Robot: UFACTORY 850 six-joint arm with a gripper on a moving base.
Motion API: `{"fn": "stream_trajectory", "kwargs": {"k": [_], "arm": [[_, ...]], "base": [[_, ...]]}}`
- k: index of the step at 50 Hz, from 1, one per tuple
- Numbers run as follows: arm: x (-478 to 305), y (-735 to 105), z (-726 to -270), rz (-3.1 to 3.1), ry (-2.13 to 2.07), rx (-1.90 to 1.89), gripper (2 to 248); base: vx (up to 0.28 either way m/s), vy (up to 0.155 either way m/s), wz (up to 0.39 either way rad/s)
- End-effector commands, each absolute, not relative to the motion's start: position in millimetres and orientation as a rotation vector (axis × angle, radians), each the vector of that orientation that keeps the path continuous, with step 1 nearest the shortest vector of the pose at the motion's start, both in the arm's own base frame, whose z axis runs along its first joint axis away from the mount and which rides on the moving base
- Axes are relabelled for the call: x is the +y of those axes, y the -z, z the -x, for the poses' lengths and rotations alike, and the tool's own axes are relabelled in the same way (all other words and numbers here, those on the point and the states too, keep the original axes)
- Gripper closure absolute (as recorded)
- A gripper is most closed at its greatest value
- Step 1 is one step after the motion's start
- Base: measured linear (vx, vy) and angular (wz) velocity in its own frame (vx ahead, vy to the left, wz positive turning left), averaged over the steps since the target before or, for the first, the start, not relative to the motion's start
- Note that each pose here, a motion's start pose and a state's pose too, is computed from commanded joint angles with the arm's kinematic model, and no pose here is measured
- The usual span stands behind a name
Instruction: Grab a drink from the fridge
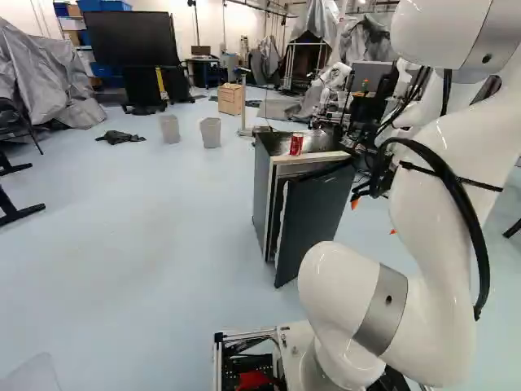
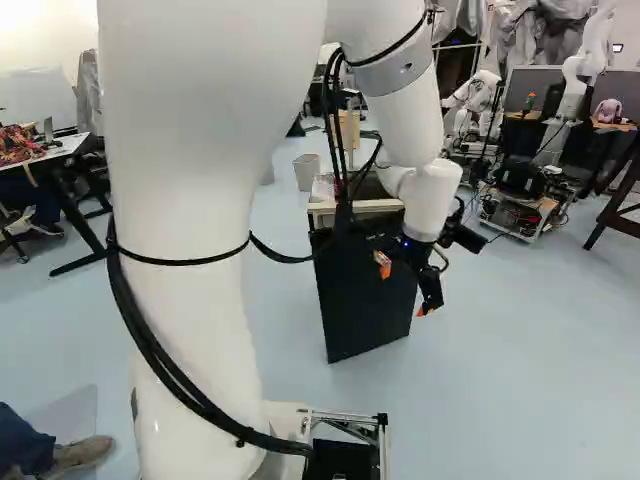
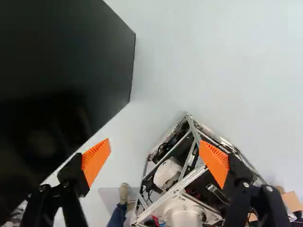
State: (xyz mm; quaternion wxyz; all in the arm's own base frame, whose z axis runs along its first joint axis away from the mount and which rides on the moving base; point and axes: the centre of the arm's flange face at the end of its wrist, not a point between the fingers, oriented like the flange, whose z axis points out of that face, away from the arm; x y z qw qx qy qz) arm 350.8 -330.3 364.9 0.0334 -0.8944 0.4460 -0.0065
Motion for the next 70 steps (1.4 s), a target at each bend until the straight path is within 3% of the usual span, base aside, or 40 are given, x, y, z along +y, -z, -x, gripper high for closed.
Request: {"fn": "stream_trajectory", "kwargs": {"k": [35,70], "arm": [[-289,-350,-336,3.148,0.123,0.872,3],[-234,-355,-345,3.358,0.442,0.132,3]], "base": [[0.0,0.0,0.0],[0.0,0.0,0.0]]}}
